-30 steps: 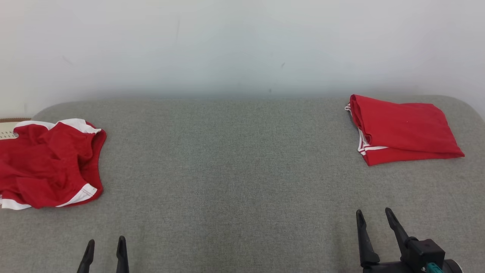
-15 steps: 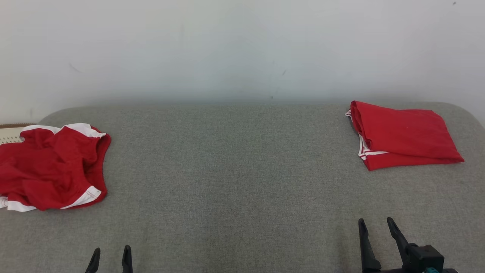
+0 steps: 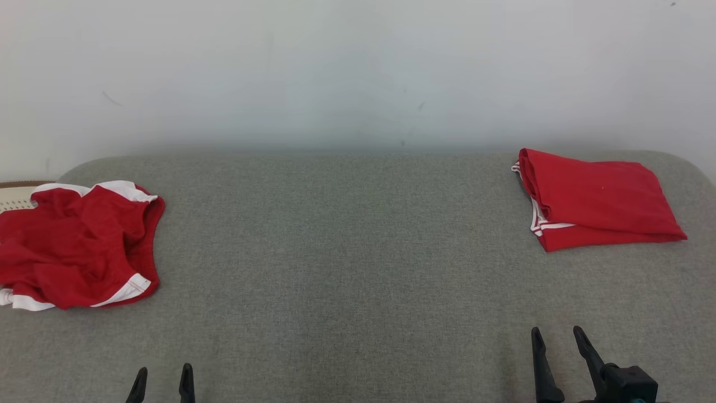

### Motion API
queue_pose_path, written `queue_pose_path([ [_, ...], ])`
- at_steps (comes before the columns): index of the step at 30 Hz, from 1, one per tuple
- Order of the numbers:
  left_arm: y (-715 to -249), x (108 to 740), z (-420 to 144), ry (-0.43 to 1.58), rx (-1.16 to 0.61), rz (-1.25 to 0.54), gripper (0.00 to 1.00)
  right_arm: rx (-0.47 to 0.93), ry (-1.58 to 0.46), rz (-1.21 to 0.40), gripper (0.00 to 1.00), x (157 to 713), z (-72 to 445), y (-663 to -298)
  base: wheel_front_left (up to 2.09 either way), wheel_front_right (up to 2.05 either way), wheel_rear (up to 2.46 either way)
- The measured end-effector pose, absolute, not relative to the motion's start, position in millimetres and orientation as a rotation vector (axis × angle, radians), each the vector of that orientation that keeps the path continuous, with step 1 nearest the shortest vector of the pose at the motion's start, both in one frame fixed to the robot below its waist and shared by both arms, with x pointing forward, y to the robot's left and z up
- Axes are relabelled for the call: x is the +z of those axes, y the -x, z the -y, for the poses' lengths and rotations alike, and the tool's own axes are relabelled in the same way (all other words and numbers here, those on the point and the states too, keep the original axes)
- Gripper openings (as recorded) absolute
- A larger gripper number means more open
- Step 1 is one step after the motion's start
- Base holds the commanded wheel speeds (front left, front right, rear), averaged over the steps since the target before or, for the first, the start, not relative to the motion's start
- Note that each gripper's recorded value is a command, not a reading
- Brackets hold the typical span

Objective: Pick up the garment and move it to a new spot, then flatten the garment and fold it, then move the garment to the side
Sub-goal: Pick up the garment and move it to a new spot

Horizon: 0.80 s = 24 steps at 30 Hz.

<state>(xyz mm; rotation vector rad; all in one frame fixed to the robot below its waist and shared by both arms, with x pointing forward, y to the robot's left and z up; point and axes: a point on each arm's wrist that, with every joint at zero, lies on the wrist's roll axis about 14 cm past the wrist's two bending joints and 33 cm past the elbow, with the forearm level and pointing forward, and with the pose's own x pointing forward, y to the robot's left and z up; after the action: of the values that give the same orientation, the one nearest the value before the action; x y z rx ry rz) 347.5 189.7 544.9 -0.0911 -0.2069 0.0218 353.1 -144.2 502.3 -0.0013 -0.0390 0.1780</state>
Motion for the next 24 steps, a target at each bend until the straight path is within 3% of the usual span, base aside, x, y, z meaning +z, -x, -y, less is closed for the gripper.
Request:
queue_pose_path([
  [12,-327,540,-222,0.087,0.128,0.198,1.00,0.268,-0.022,0.014,1.00,494,114,-361,0.00,0.00,0.00],
  [24,-270,535,-292,0.055,0.378,0.196,1.00,0.491,-0.037,0.001,1.00,492,39,-371,0.00,0.00,0.00],
])
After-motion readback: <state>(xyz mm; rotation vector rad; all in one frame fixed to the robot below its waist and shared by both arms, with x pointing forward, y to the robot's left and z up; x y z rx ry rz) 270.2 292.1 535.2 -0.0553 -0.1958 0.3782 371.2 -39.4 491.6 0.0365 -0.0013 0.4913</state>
